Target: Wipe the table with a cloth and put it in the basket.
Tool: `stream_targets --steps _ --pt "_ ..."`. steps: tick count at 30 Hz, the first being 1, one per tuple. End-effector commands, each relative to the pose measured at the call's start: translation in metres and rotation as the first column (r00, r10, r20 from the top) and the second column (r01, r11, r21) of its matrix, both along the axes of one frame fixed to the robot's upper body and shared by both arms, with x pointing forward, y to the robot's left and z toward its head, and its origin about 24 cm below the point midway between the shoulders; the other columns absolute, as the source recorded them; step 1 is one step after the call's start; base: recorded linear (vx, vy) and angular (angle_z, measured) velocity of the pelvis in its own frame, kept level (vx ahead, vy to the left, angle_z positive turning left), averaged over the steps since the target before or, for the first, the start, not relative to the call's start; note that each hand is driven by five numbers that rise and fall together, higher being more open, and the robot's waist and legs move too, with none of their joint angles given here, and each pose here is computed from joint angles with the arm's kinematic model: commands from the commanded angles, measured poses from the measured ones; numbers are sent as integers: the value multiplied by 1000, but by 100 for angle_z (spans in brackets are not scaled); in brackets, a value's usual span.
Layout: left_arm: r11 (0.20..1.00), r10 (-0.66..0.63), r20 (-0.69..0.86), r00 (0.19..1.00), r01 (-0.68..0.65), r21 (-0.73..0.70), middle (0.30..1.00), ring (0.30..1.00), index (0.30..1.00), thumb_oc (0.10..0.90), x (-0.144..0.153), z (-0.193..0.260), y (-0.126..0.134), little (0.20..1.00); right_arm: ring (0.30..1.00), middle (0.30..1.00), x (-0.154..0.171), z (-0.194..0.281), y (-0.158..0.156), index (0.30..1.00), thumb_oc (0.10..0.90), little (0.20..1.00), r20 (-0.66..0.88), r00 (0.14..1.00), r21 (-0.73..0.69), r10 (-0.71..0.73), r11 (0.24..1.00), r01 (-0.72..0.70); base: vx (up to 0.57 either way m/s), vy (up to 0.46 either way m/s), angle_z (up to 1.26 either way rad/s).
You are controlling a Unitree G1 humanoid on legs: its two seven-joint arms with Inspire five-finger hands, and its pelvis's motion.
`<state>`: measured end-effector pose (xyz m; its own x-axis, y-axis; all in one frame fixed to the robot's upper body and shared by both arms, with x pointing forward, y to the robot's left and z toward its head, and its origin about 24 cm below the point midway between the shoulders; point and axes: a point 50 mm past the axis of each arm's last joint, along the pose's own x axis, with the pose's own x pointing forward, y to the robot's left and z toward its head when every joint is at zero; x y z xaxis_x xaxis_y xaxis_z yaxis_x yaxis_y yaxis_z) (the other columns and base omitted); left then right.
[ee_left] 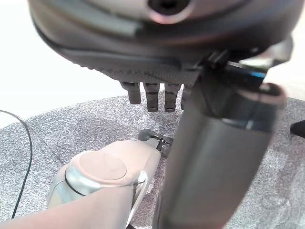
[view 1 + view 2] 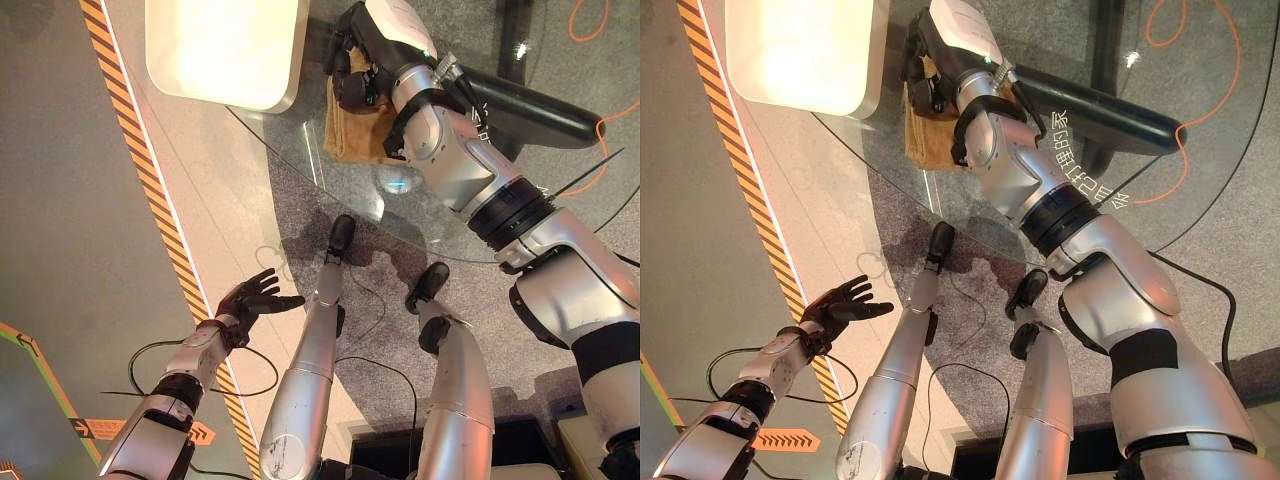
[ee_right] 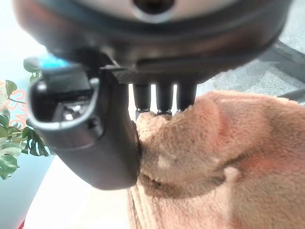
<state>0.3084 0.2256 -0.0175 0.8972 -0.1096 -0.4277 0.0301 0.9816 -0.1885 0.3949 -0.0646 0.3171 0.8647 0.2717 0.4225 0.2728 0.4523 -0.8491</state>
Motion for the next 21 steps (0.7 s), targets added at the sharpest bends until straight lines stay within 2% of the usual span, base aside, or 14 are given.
stream_targets --steps 1,6,9,16,19,21 --pt "1000 19 -55 998 -18 11 900 900 900 800 -18 -17 7 900 300 300 -39 35 55 300 100 200 182 951 -61 249 968 -242 0 0 0" --pt "1000 19 -58 998 -18 16 900 900 900 800 -18 -17 8 900 300 300 -33 33 48 300 100 200 191 962 -54 197 980 -190 0 0 0" --pt "1000 16 -61 998 -15 17 900 900 900 800 -18 -17 10 900 300 300 -26 37 36 300 100 200 224 968 -45 116 993 -108 0 0 0" --pt "1000 12 -57 998 -10 29 900 900 900 800 -22 -19 12 900 300 300 -9 57 -15 300 100 200 346 929 11 -132 991 137 -2 -11 3" --pt "999 18 -53 998 -16 41 900 900 900 800 -25 -18 17 900 300 300 -8 73 -51 300 100 200 405 873 58 -272 960 273 -11 -37 7" --pt "999 21 -52 998 -18 44 900 900 900 800 -26 -17 19 900 300 300 -8 75 -59 300 100 200 419 855 65 -304 950 306 -3 -12 2"
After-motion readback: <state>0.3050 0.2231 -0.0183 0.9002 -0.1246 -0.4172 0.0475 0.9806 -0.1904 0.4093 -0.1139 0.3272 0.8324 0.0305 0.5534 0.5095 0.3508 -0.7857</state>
